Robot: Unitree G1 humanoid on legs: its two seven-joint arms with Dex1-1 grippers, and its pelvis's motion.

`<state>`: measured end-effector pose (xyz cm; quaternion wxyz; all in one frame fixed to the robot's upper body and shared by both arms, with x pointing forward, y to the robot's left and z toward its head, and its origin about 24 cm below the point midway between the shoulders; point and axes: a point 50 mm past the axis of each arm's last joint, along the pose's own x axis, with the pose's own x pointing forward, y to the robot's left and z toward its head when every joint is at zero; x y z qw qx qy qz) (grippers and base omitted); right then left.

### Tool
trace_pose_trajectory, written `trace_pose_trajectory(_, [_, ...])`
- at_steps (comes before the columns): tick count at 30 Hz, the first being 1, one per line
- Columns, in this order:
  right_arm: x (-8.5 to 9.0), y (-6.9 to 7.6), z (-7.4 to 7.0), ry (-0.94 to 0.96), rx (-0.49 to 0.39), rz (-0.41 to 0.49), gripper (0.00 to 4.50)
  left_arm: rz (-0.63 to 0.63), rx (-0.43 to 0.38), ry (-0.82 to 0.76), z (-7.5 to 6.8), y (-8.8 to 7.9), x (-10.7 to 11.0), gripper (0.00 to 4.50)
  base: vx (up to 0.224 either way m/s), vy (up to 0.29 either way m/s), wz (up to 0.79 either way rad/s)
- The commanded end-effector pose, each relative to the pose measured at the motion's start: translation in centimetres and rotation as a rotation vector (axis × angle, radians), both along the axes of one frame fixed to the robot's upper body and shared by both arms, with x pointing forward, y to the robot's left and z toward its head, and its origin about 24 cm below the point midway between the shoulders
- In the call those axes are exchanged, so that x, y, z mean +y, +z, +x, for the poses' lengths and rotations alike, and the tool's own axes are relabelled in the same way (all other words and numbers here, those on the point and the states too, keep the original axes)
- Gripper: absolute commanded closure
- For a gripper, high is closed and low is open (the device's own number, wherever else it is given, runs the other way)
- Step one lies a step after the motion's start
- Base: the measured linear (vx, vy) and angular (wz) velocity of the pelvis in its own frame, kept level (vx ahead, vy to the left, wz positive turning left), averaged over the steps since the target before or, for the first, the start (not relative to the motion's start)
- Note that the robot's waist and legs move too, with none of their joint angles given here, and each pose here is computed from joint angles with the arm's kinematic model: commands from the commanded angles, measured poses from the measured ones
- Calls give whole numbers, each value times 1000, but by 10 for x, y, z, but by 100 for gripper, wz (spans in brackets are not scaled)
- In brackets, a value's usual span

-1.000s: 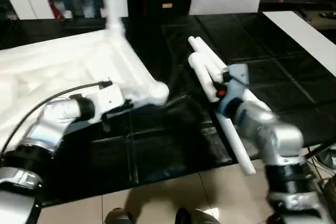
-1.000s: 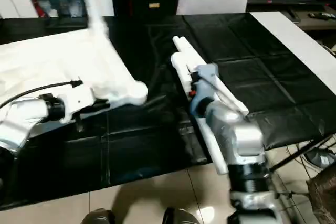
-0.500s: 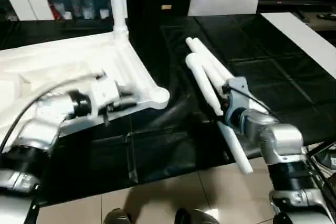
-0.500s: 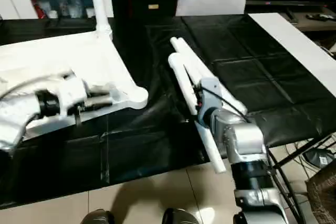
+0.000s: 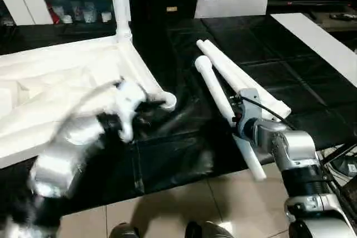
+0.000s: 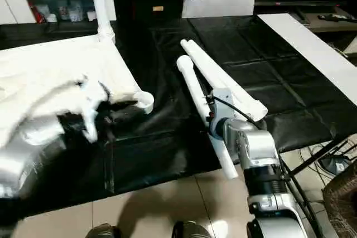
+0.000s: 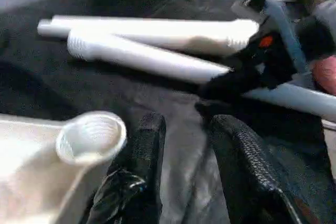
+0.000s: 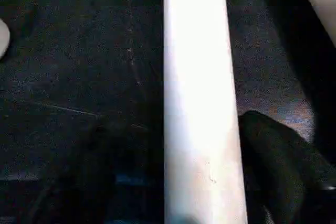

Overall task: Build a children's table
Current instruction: Insert table leg to table base

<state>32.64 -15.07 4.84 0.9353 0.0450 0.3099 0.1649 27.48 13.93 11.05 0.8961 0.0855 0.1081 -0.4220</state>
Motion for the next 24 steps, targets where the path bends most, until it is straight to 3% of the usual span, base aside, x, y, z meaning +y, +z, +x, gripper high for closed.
trace_pose_trajectory(1, [-1,-1,1,4,5,8,107,23,18,33,-3,-3,-4,283,0,0,0])
trace_pose_trajectory(15, [-2,-5,1,-4,-18,32,227,117,41,138,-1,-12,-15,283,0,0,0])
trace_pose_trajectory(24, [-3,-3,4,-15,-46,47,287,97,47,160,1,-12,-17,283,0,0,0])
